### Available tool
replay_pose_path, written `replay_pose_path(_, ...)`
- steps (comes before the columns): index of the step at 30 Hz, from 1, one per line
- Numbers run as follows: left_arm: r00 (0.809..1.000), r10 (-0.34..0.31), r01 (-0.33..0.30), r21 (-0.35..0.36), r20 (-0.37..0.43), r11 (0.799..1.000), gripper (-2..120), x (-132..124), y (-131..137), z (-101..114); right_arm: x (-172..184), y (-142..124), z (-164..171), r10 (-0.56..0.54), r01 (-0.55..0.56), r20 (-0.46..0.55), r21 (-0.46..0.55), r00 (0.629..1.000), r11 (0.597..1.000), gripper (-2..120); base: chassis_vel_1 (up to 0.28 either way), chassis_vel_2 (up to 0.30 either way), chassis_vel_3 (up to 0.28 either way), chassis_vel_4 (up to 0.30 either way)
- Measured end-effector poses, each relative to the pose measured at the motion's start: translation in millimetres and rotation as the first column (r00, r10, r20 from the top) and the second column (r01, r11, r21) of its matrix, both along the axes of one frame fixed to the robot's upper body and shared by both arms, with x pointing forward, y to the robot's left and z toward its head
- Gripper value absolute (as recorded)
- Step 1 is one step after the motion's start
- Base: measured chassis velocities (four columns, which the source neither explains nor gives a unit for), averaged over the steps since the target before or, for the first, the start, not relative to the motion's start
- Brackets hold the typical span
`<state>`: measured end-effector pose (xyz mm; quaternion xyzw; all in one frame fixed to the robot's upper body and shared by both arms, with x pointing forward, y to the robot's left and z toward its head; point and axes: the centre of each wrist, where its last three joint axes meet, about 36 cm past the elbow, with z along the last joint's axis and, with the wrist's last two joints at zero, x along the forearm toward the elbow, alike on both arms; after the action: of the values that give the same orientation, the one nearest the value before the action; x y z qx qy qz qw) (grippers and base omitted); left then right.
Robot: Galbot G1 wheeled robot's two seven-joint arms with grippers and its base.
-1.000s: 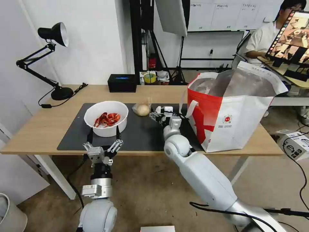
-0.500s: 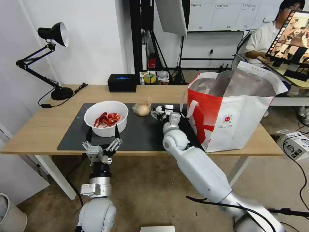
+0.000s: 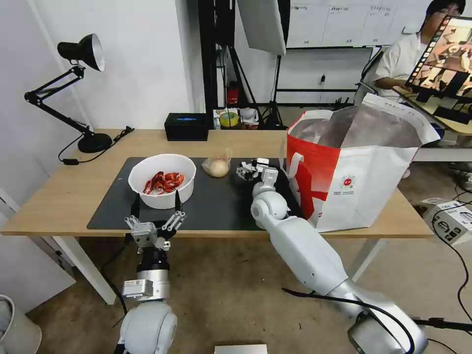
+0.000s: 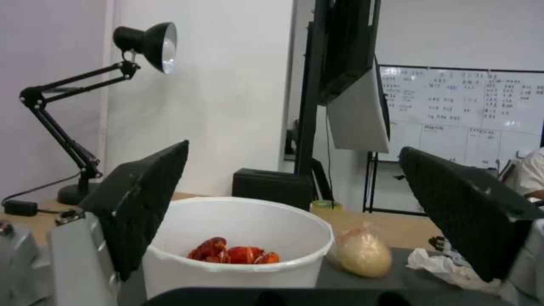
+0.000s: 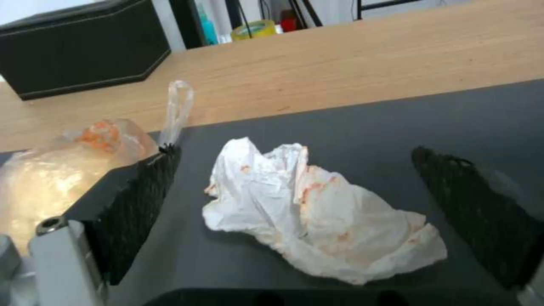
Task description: Pick up the trash from the table and place it into the takeout bag.
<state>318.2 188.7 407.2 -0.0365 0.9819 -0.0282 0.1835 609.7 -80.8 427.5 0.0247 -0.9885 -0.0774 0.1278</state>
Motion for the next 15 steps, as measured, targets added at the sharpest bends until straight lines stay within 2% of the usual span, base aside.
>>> replay_pose_path(15, 1.0, 0.005, -0.005, -0.011, -0.005, 1.0, 100, -0.2, -2.8, -2.6, 9.1, 3.9, -8.4, 0.016, -0.017, -0.018, -0.024, 1.0, 1.0, 100, 0.0, 0.0, 0.0, 0.0)
